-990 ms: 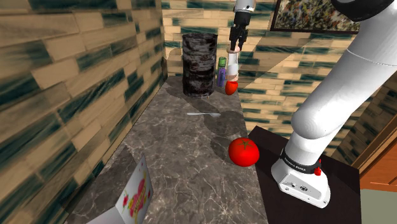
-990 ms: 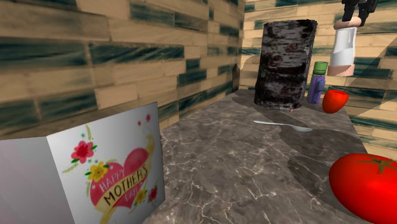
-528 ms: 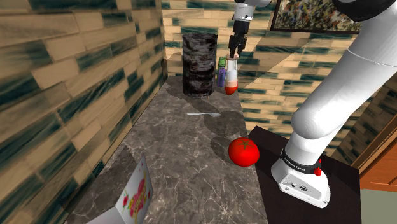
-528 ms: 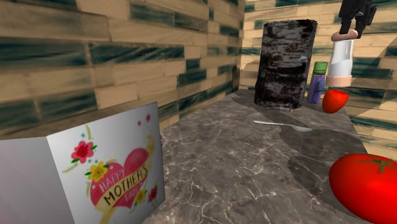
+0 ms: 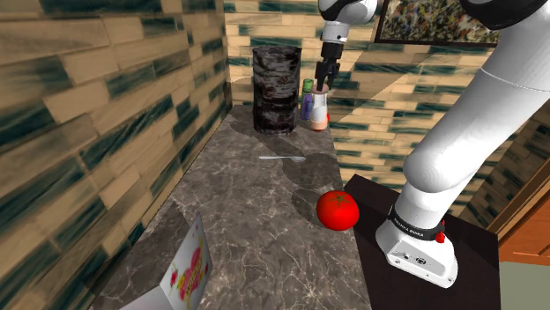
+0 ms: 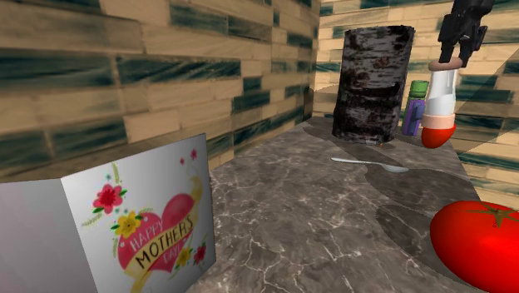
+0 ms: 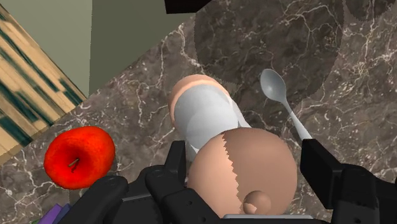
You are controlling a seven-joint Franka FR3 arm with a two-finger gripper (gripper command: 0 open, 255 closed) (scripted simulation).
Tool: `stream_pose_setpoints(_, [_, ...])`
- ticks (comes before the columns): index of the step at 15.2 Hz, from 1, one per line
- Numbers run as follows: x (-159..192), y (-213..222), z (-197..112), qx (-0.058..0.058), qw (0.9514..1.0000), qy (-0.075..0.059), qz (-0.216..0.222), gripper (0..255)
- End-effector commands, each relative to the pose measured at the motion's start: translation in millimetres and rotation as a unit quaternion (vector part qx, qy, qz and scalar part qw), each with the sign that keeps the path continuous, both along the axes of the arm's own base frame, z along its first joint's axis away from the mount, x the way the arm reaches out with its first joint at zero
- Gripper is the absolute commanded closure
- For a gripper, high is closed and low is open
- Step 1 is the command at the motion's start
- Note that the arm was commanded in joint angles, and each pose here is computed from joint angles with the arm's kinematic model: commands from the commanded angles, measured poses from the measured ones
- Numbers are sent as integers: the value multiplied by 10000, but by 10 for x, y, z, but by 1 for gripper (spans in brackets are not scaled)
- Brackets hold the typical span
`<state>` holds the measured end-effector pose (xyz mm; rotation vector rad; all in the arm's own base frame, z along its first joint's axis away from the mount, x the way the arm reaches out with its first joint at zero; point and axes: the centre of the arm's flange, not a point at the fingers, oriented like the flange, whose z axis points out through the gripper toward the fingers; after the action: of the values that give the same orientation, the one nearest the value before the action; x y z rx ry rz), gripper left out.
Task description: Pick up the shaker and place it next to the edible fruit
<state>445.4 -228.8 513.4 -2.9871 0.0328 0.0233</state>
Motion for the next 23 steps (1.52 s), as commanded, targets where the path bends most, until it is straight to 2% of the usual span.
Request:
stream_pose_setpoints(1, [-3, 5, -114, -2, 10000, -3, -1, 255])
stream_pose_setpoints(18, [-3, 5, -1011, -2, 10000, -3, -1, 255])
stream_pose_setpoints(23, [-3, 5, -1046, -2, 10000, -3, -1, 255])
